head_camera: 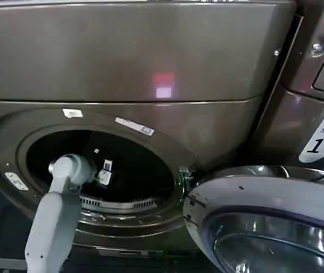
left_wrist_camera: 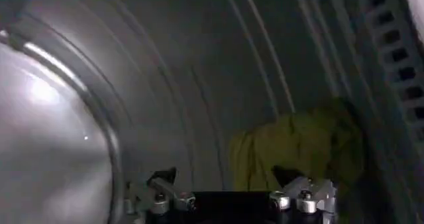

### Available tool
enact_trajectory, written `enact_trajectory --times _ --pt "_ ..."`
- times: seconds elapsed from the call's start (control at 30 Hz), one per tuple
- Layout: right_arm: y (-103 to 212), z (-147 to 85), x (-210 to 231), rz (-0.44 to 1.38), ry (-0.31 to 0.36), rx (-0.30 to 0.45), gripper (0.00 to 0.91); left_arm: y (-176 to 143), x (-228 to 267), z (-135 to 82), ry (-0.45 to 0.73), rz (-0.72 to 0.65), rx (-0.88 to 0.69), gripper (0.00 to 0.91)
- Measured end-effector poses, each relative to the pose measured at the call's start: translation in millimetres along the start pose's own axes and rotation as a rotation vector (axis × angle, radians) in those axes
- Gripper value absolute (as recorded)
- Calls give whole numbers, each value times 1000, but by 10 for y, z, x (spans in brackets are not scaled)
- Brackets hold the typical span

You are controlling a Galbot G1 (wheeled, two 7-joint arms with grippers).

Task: Grasp the clothes from the dryer.

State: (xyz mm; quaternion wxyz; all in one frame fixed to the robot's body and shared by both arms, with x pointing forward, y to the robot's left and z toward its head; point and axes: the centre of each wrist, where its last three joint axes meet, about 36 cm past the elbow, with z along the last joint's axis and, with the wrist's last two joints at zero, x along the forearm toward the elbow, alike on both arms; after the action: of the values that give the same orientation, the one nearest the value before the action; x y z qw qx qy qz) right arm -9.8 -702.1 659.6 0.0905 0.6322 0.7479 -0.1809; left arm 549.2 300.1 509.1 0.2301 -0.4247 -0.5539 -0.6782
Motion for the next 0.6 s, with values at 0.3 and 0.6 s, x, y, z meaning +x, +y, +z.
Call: enact_trajectory --times 0.3,0.6 --pt "7 2 -7 -3 0 2 907 -86 -146 102 -56 40 42 907" --pt "23 4 -13 -11 1 10 907 -126 -256 210 -64 74 88 0"
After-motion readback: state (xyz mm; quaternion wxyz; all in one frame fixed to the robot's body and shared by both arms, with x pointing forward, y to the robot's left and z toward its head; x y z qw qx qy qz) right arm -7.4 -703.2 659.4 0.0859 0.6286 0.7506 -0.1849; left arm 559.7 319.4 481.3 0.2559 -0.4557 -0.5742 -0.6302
